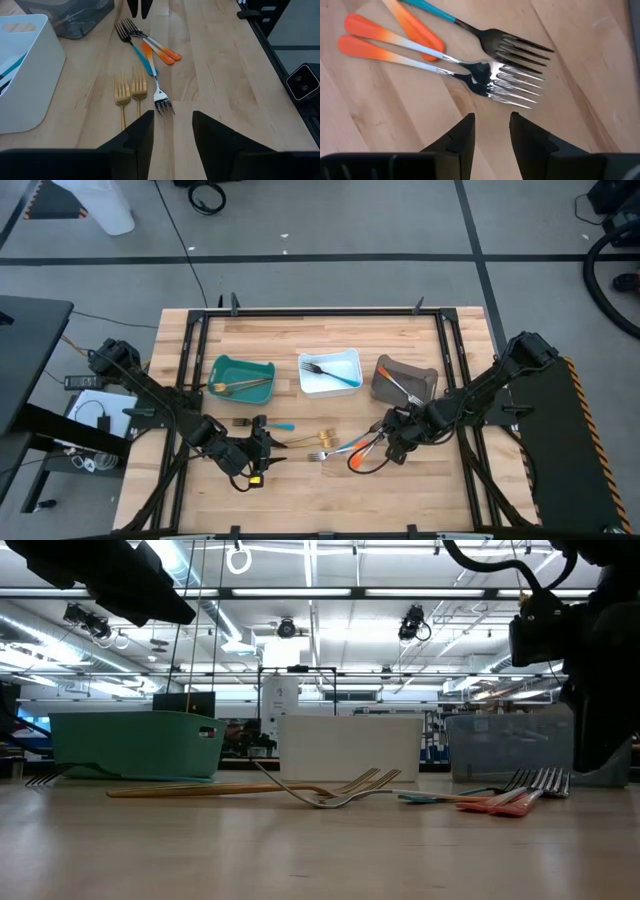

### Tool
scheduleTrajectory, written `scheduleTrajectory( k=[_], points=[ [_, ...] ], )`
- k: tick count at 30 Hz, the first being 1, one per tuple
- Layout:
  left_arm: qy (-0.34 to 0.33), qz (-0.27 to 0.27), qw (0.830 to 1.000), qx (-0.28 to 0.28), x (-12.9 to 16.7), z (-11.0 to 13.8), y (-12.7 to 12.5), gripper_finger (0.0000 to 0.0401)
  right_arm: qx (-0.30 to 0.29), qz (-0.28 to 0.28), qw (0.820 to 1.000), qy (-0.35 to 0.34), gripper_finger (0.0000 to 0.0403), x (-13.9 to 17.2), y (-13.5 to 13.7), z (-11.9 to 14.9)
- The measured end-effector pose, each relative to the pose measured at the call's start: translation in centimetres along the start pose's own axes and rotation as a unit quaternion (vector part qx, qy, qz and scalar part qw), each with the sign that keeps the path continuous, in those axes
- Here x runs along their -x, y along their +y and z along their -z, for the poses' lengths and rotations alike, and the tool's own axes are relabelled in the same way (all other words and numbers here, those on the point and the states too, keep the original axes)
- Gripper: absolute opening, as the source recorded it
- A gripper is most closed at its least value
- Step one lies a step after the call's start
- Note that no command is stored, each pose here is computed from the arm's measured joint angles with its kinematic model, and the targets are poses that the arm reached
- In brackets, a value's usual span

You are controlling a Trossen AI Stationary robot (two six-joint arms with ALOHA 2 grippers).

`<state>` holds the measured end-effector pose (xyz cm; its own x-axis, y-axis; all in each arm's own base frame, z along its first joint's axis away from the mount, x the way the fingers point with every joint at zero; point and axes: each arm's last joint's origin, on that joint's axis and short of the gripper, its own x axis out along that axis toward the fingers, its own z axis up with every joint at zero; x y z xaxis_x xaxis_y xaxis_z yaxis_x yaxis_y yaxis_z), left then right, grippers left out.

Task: Sort silverware by color (type)
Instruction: Put the orange fork into the black bin

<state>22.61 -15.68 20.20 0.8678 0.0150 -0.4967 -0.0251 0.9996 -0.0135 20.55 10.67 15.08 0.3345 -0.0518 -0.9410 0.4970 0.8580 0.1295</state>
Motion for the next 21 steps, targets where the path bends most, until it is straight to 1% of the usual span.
scheduleTrajectory(
  k=[4, 8, 10, 13, 16, 18, 21],
  points=[
    [0.0, 0.0, 1.0, 0.0, 0.0, 0.0, 0.0, 0.0144, 0.004, -0.004, 1.0, -0.003, 0.0128, 0.0, 0.1, -0.1],
    [0.0, 0.0, 1.0, 0.0, 0.0, 0.0, 0.0, 0.0144, 0.062, -0.052, 0.996, -0.037, 0.0128, 0.1, 1.2, -0.3],
    [-0.001, 0.0, 1.0, 0.0, 0.0, 0.0, 0.0, 0.0144, 0.092, -0.061, 0.992, -0.064, 0.0128, 0.3, 1.7, -0.4],
    [-0.007, 0.003, 1.0, 0.005, 0.0, -0.2, -0.1, 0.0144, 0.148, -0.056, 0.983, -0.099, 0.0128, 0.3, 2.1, -0.5],
    [-0.029, 0.012, 0.999, 0.022, 0.0, -0.6, -0.3, 0.0144, 0.194, -0.053, 0.974, -0.109, 0.0128, 0.0, 2.4, -0.5],
    [-0.042, 0.018, 0.998, 0.031, 0.0, -0.9, -0.4, 0.0144, 0.211, -0.048, 0.97, -0.109, 0.0128, -0.4, 2.5, -0.5],
    [-0.053, 0.023, 0.997, 0.049, 0.1, -1.2, -0.4, 0.0144, 0.218, -0.037, 0.97, -0.102, 0.0128, -1.2, 2.4, -0.7]
  ],
)
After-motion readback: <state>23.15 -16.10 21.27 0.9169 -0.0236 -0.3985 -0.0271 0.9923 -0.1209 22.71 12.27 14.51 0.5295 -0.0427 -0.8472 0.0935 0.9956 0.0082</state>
